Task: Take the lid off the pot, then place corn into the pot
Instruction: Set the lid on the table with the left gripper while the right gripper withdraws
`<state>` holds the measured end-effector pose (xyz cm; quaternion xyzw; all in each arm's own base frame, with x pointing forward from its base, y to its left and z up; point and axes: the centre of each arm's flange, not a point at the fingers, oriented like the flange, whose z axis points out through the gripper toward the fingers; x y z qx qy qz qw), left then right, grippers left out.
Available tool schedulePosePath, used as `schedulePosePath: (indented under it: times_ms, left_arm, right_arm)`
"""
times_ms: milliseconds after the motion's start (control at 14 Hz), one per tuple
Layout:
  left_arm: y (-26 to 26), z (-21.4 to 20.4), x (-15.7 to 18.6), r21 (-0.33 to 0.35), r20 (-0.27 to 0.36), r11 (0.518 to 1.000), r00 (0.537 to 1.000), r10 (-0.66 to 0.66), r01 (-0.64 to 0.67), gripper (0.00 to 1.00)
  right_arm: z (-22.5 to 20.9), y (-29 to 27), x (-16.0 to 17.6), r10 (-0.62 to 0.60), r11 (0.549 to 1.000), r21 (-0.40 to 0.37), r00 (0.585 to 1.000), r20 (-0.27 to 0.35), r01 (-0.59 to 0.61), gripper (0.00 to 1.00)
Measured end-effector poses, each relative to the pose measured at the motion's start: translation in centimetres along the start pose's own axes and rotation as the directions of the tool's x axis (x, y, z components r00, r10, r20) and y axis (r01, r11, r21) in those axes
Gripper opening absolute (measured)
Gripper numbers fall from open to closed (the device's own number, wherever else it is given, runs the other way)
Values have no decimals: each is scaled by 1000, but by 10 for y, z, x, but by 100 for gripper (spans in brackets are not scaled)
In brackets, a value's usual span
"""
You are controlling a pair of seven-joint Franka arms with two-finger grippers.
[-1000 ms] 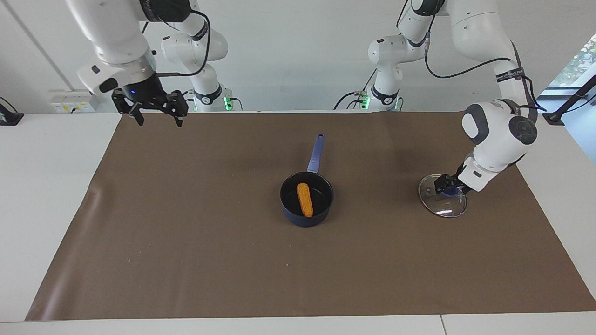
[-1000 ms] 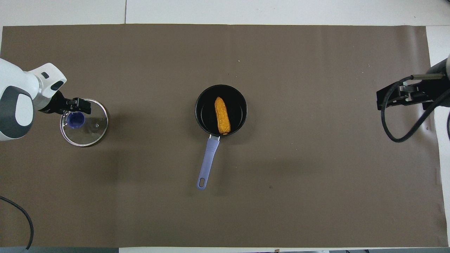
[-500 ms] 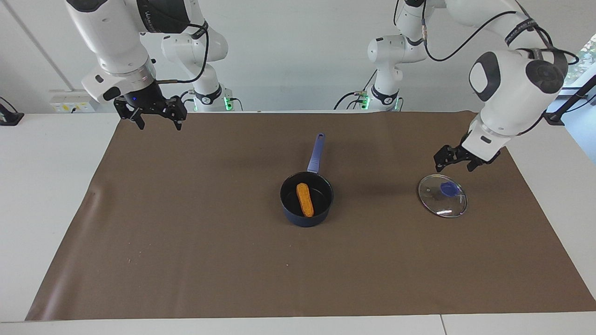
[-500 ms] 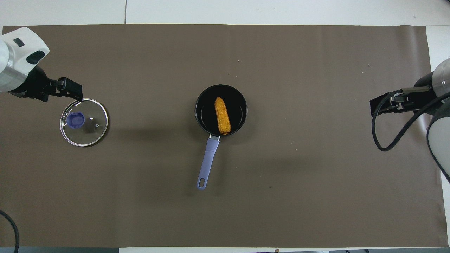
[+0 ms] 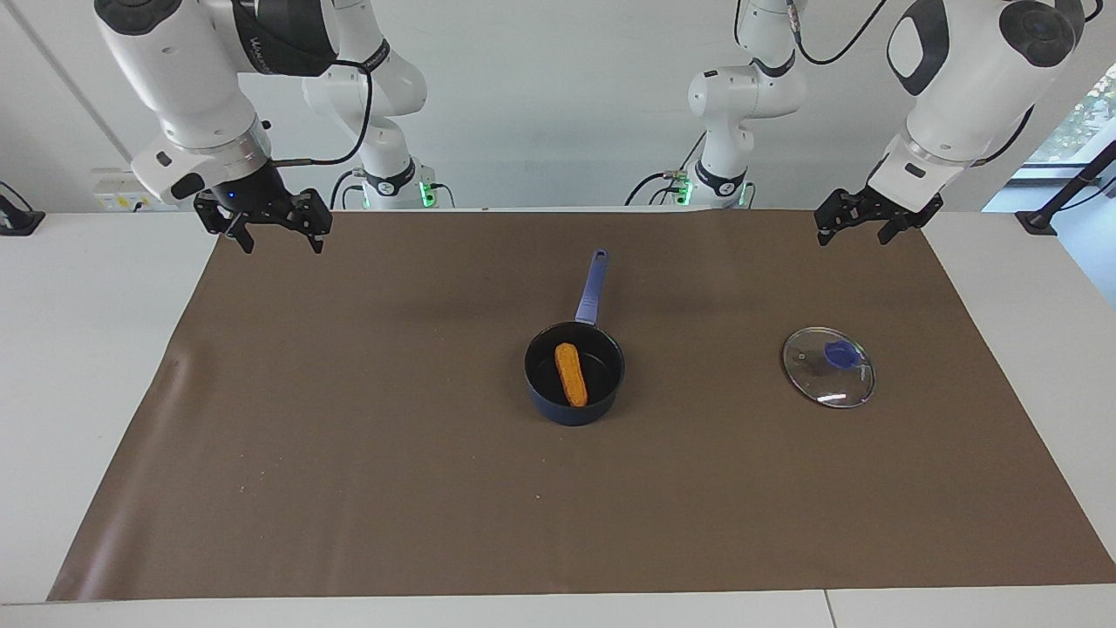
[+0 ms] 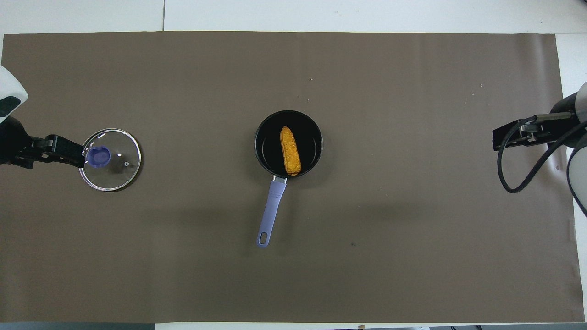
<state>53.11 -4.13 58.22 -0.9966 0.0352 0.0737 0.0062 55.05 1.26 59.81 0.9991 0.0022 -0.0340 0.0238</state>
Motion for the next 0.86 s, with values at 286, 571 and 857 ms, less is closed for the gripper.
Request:
schedulePosePath:
  times_ms: [286,571,857]
  left_arm:
    - [9,-1,4,-9,-41,1000,999,-2,2,100]
    - [12,-6,4,-18,-56,1000,998,-6,5,100]
    - [11,-6,4,-19,-56,1000,998,-9,8,100]
  right_arm:
    - [-2,1,-3,-3,1000,0,1000,5,3,100]
    - [-9,2,-9,-4,1000,0,1000,4,4,100]
    - [-9,7,-10,6,1000,1,1000,7,-6,100]
